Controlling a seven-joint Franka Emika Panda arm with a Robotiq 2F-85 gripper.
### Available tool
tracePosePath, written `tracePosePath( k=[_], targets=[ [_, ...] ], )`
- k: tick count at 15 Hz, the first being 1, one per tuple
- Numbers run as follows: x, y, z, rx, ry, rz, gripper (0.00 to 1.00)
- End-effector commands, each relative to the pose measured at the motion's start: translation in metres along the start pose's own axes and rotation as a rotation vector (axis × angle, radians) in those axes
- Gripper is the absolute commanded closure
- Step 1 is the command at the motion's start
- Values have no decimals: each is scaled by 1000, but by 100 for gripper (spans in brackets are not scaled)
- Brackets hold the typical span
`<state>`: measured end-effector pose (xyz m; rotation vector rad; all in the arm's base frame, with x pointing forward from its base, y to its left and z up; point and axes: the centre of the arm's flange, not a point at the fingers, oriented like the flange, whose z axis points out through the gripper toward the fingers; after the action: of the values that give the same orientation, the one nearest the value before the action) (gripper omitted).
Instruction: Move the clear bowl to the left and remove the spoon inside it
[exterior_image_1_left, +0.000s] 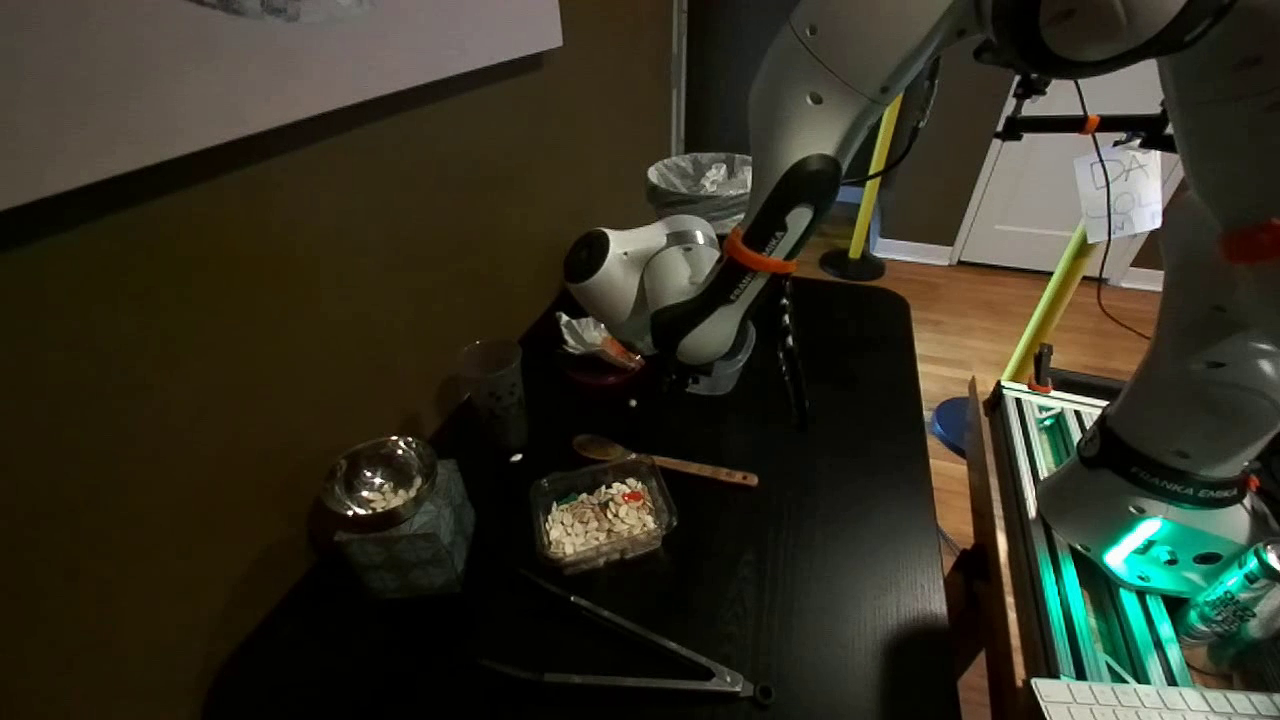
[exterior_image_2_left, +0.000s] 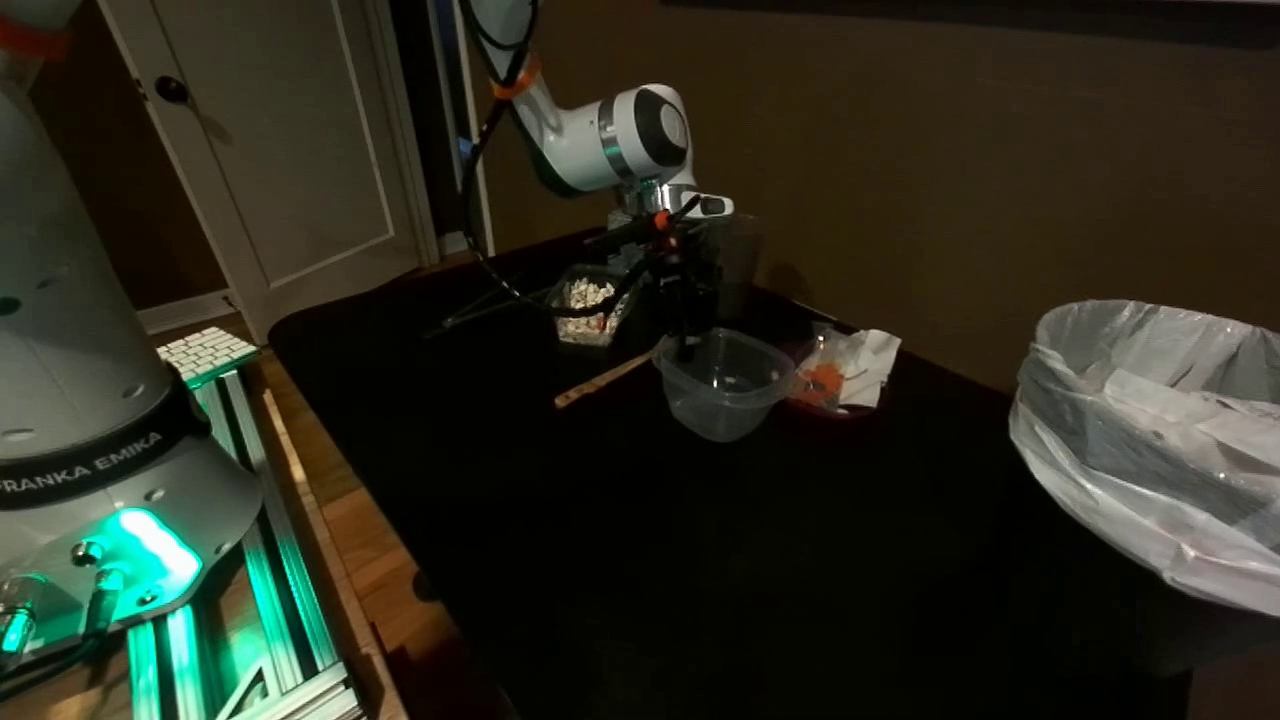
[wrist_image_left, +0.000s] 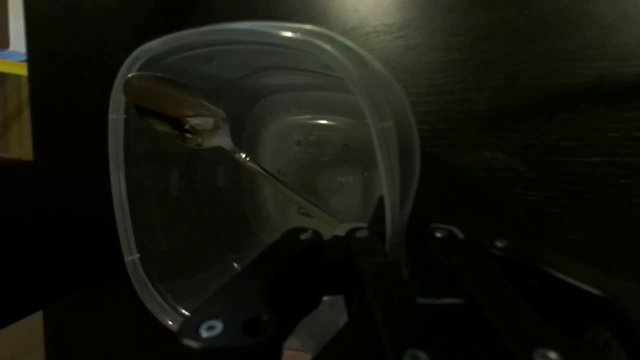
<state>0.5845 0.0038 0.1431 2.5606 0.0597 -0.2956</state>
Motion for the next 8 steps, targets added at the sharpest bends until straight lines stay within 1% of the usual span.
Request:
tracePosePath(
  k=[1,3,5,8],
  targets=[
    [-10,10,3,-119,47,-73,98],
    [-6,11,11,-127,69,-108,98],
    [-5,10,15,-104,103,-105,98],
    [-9,3,12,-12,188,-101,98]
  ],
)
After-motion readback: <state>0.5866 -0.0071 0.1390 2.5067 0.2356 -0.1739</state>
